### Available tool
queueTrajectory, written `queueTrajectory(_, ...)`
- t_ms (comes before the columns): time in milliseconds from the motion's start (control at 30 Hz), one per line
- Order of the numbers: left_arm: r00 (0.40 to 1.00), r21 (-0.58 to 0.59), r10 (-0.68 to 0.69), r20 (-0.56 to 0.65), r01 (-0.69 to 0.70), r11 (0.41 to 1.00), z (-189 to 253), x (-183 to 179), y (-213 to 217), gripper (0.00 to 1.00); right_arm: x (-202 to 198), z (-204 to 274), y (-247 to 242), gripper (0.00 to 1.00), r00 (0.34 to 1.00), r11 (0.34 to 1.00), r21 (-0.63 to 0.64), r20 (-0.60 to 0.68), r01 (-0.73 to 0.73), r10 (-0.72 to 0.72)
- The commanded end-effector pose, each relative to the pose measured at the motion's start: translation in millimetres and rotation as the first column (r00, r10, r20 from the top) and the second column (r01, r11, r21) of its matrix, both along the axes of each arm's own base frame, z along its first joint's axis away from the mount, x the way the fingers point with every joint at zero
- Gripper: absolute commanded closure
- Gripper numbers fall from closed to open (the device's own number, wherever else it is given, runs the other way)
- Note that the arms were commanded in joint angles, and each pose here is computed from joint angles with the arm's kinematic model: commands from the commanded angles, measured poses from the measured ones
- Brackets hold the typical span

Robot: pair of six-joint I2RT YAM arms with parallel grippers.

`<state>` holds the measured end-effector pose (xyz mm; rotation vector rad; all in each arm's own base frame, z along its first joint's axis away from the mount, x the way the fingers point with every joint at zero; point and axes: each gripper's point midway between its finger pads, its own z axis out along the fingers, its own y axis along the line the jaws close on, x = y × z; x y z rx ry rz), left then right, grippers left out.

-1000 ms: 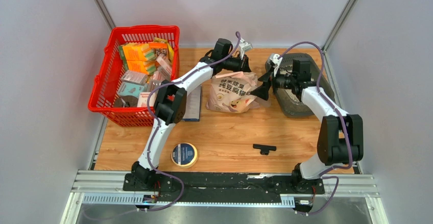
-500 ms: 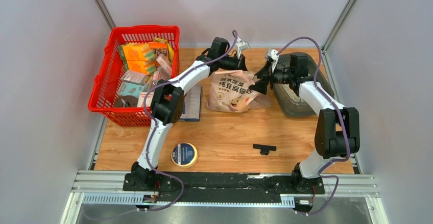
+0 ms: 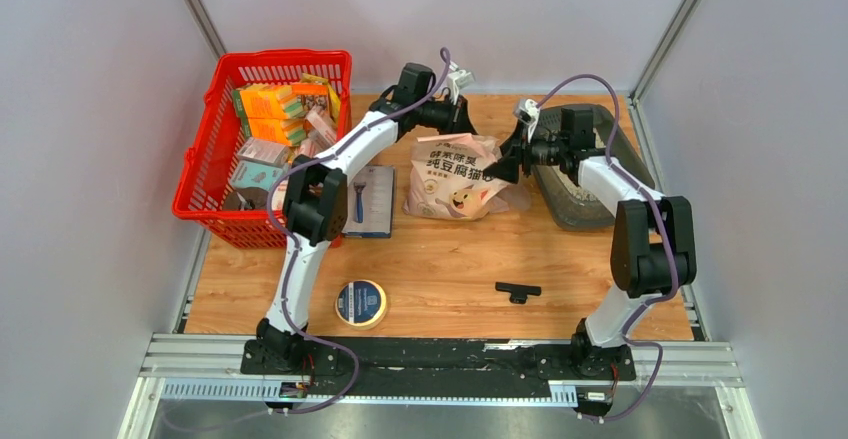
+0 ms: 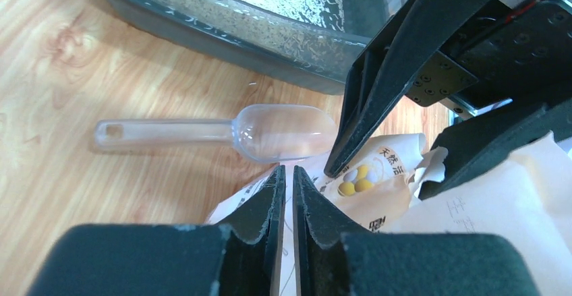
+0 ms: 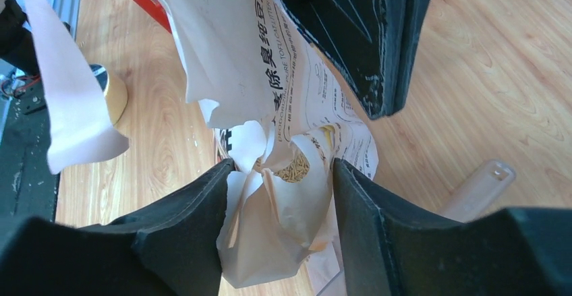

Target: Fill the litter box with clean litter

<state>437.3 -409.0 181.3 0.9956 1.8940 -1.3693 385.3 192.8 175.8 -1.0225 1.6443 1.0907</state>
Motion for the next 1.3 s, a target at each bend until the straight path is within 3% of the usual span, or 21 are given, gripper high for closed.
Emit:
queueTrajectory(0, 0.996, -0.018, 0.010, 0.085, -0.009, 1.000, 39, -1, 14, 0.85, 6, 19, 9, 0.44, 1.000, 0.997, 0.073, -0.002, -0.006, 0.006)
queueTrajectory(333, 0.995, 0.018, 0.004, 0.102, -0.006, 1.000, 40, -6, 25, 0.85, 0, 15, 12, 0.52, 0.999, 0.993, 0.120, -0.038, 0.005, -0.001)
queueTrajectory(433, 0.994, 0.030, 0.002, 0.108, -0.005, 1.000, 41, -7, 30, 0.85, 0, 13, 11, 0.58, 0.999, 0.993, 0.118, -0.038, 0.013, -0.008)
queueTrajectory(533, 0.994, 0.046, 0.015, 0.110, -0.020, 0.999, 48, -7, 42, 0.81, -1, 14, 11, 0.65, 0.999, 0.993, 0.120, -0.041, 0.014, -0.009)
queueTrajectory(700, 0.981, 0.121, 0.063, 0.183, -0.086, 0.989, 61, -2, 85, 0.66, -1, 16, 9, 0.75, 0.995, 0.990, 0.138, -0.094, 0.037, -0.024)
queueTrajectory(800, 0.965, 0.150, 0.105, 0.239, -0.143, 0.978, 81, -4, 121, 0.59, 2, 26, 11, 0.88, 0.992, 0.986, 0.162, -0.124, 0.046, -0.026)
queueTrajectory(833, 0.962, 0.158, 0.115, 0.247, -0.157, 0.975, 83, -4, 129, 0.57, 5, 28, 11, 1.00, 0.991, 0.985, 0.165, -0.131, 0.051, -0.030)
queueTrajectory(1100, 0.949, 0.180, 0.118, 0.291, -0.176, 0.968, 111, -53, 196, 0.48, 13, 49, 19, 1.00, 0.975, 0.982, 0.173, -0.219, 0.078, -0.039)
queueTrajectory(1233, 0.954, 0.235, -0.004, 0.298, -0.069, 0.970, 97, -88, 210, 0.45, 13, 51, 23, 1.00, 0.965, 0.984, 0.153, -0.256, 0.092, -0.051)
queueTrajectory(1267, 0.944, 0.246, -0.051, 0.327, -0.033, 0.969, 92, -93, 211, 0.36, 11, 51, 25, 1.00, 0.956, 0.982, 0.159, -0.290, 0.099, -0.049)
